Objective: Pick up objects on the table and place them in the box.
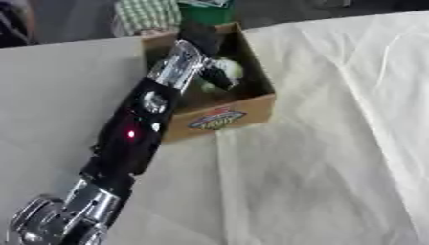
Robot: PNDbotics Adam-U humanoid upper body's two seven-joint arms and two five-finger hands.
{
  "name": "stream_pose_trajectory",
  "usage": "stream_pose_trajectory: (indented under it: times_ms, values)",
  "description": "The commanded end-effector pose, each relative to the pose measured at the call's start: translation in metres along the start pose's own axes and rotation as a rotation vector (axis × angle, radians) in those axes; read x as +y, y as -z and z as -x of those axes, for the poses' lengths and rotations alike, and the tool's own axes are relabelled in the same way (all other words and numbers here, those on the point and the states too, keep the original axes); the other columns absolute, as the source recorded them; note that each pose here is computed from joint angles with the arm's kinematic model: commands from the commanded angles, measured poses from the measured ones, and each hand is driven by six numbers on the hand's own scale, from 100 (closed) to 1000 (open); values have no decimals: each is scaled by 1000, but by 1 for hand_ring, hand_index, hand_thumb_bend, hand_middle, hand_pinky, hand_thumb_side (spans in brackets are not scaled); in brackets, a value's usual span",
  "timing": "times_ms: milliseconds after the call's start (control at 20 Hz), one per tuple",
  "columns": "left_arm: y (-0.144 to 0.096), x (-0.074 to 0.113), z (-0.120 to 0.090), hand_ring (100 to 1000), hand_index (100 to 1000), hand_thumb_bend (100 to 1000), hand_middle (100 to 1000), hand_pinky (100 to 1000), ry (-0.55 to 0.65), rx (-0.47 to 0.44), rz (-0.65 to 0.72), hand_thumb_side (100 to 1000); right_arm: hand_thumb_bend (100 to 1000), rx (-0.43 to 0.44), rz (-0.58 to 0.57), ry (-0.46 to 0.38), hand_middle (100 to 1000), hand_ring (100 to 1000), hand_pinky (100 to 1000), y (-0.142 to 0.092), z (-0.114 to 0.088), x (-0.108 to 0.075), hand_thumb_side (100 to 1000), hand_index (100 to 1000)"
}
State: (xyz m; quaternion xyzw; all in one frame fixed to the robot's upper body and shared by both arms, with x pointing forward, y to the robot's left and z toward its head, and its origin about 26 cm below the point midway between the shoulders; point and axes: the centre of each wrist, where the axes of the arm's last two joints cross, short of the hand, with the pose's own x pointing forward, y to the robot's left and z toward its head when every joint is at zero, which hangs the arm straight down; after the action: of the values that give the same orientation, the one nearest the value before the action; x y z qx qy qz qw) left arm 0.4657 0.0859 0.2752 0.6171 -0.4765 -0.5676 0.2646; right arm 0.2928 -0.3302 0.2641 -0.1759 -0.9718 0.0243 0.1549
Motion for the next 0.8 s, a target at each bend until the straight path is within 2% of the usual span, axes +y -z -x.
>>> stream_pose_trajectory:
  times_ms: [50, 200, 300, 400, 550, 800]
  values:
    - [-7, 34, 25, 833, 981, 371, 795, 684, -43, 71, -235, 936, 100, -28, -2, -16, 708, 672, 820, 7, -5, -5, 563, 865]
    - [-23, 57, 44, 784, 935, 237, 740, 657, -198, 85, -410, 877, 100, -27, 0, -24, 708, 672, 819, 6, -5, -7, 563, 865]
    - [-35, 69, 59, 760, 905, 196, 709, 648, -319, 79, -502, 863, 100, -28, 0, -30, 708, 672, 818, 6, -5, -8, 563, 864]
    - [-49, 80, 75, 740, 876, 113, 680, 650, -435, 83, -596, 846, 100, -28, 1, -36, 708, 672, 817, 6, -5, -9, 562, 864]
    - [-70, 91, 97, 692, 833, 100, 620, 637, -614, 69, -714, 830, 100, -29, 0, -43, 708, 671, 817, 6, -5, -10, 562, 864]
    - [-103, 99, 129, 664, 812, 100, 599, 633, -909, 25, -886, 817, 100, -25, 4, -52, 708, 671, 815, 5, -5, -12, 562, 863]
